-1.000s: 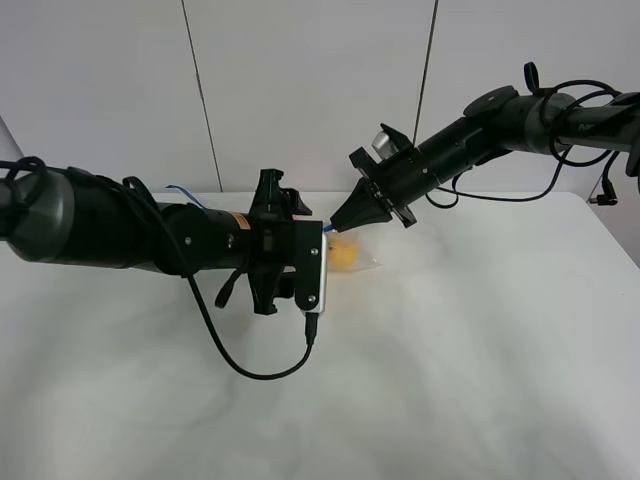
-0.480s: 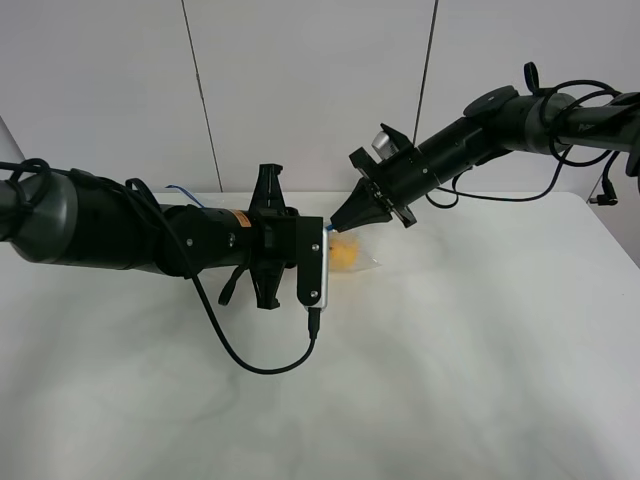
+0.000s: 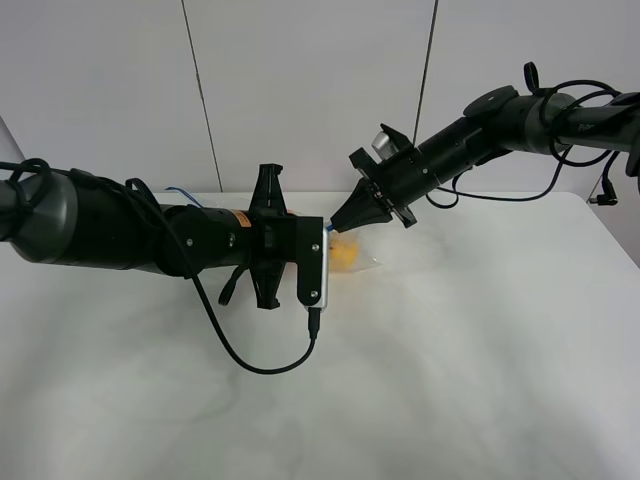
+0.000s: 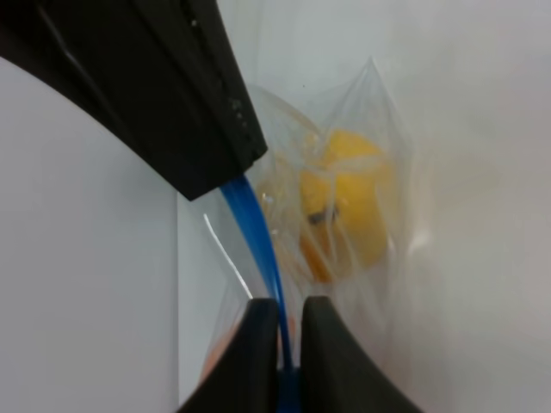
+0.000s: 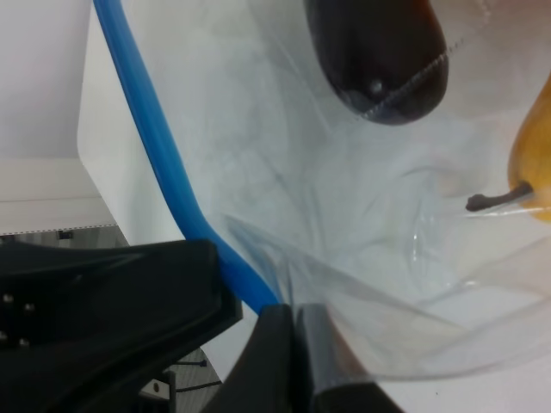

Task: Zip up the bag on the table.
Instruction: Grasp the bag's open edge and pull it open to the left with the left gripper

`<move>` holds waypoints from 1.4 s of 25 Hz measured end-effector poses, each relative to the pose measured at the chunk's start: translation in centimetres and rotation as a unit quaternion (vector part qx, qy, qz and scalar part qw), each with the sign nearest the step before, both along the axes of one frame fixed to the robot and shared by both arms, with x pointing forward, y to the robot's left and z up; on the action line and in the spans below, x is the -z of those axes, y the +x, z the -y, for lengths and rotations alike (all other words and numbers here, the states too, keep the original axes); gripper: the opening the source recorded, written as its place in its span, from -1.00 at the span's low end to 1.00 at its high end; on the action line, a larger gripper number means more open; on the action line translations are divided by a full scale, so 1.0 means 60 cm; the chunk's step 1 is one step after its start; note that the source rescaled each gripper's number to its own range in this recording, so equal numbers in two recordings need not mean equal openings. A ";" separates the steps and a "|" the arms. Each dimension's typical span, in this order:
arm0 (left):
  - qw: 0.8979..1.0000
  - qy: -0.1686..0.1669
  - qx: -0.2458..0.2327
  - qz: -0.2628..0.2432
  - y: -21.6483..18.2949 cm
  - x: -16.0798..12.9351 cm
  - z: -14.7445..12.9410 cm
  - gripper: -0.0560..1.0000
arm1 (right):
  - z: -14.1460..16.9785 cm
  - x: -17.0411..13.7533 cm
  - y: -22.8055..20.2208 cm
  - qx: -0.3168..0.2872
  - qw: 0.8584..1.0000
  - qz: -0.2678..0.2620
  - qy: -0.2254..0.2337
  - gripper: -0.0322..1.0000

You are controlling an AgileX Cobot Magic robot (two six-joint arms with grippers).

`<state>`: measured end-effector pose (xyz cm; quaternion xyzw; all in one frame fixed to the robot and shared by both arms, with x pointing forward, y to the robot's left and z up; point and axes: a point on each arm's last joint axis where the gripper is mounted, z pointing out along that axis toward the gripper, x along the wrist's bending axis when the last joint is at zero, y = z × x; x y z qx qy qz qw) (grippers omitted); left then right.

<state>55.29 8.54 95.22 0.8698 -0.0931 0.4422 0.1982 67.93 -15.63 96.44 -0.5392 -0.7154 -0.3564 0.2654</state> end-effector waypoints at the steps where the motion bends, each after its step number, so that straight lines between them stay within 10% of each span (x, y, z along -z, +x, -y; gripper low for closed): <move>1: 1.000 0.000 0.000 0.000 0.000 0.000 0.000 -0.89 | 0.000 0.000 0.000 0.000 1.000 0.000 0.000 -0.94; 35: 0.983 0.068 -0.154 0.075 0.107 -0.014 -0.239 -0.89 | -0.003 -0.005 0.004 0.015 1.000 0.001 0.013 -0.94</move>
